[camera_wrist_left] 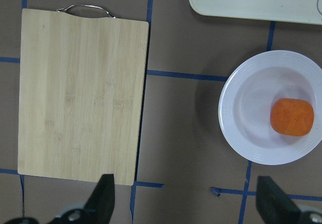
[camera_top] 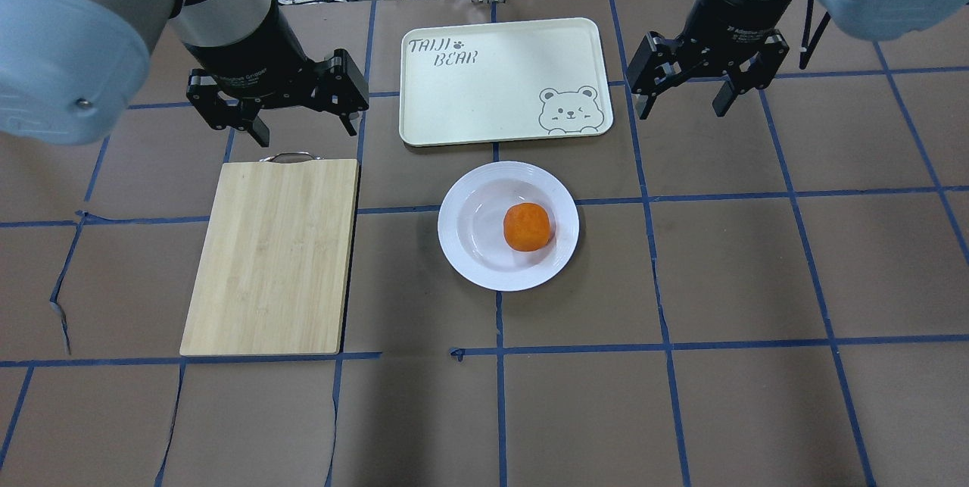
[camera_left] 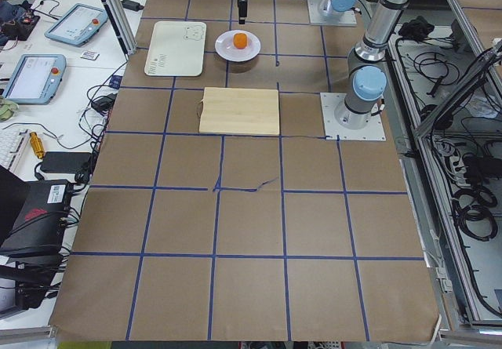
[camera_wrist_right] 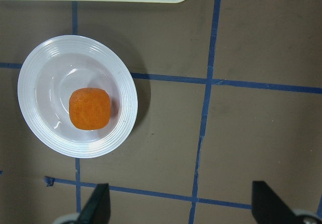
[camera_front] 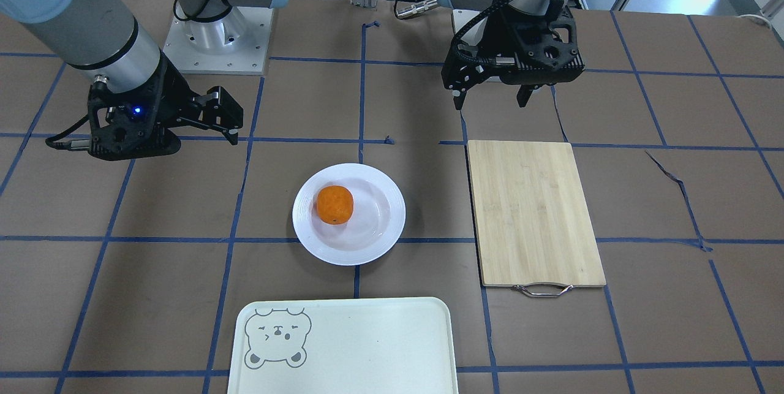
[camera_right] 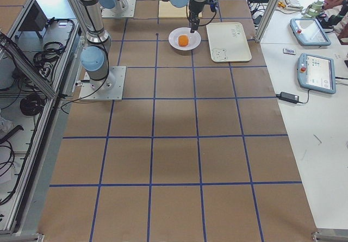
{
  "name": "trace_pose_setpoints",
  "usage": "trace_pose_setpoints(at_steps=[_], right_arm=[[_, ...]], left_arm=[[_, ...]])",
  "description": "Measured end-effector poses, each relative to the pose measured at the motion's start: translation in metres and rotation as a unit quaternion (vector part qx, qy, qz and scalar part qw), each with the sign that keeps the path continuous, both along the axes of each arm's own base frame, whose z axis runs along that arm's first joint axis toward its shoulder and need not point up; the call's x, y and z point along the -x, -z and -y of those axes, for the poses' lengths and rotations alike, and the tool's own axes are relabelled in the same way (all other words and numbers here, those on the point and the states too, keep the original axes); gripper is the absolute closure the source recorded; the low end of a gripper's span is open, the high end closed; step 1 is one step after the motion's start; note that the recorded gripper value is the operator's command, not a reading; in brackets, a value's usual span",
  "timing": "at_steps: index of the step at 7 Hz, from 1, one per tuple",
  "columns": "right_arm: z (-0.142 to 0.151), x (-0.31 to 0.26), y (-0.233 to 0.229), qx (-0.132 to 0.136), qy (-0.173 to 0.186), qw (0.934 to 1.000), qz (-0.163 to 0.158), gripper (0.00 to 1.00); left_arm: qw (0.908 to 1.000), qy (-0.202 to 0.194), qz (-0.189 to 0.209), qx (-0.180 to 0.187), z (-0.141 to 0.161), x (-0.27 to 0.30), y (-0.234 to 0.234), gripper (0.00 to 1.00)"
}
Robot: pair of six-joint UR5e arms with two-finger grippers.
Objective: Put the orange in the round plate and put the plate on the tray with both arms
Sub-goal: 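Move the right gripper down to the rim of the white plate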
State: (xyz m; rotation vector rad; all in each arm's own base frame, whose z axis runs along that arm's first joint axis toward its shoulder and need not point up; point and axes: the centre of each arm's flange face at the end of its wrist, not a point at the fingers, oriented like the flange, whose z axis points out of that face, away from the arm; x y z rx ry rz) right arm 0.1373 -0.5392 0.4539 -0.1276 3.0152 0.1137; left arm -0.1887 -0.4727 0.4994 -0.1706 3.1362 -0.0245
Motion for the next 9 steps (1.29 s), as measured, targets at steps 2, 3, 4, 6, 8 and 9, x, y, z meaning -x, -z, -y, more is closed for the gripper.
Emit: trace_pose_setpoints(at_steps=[2, 3, 4, 6, 8, 9], right_arm=[[0.003, 0.002, 0.008, -0.001, 0.002, 1.0000, -0.001, 0.00], [0.013, 0.005, 0.021, -0.004, 0.005, 1.0000, 0.004, 0.00], [0.038, 0.010, 0.052, -0.003, 0.011, 0.9999, 0.012, 0.00], [0.081, 0.000, 0.131, -0.013, 0.022, 0.9963, 0.082, 0.00], [0.080, -0.027, 0.191, -0.032, 0.022, 0.9929, 0.112, 0.00], [0.070, -0.036, 0.214, -0.038, 0.023, 0.9918, 0.120, 0.00]], left_arm=[[0.9999, -0.001, -0.002, 0.017, 0.003, -0.001, -0.003, 0.00], [0.9997, -0.001, -0.003, 0.024, 0.005, -0.002, -0.005, 0.00], [0.9994, -0.003, -0.004, 0.034, 0.008, -0.004, -0.006, 0.00], [0.9990, -0.010, -0.004, 0.044, 0.013, -0.011, -0.007, 0.00], [0.9990, -0.011, -0.003, 0.044, 0.013, -0.012, -0.007, 0.00], [0.9990, -0.012, -0.003, 0.044, 0.013, -0.012, -0.007, 0.00]])
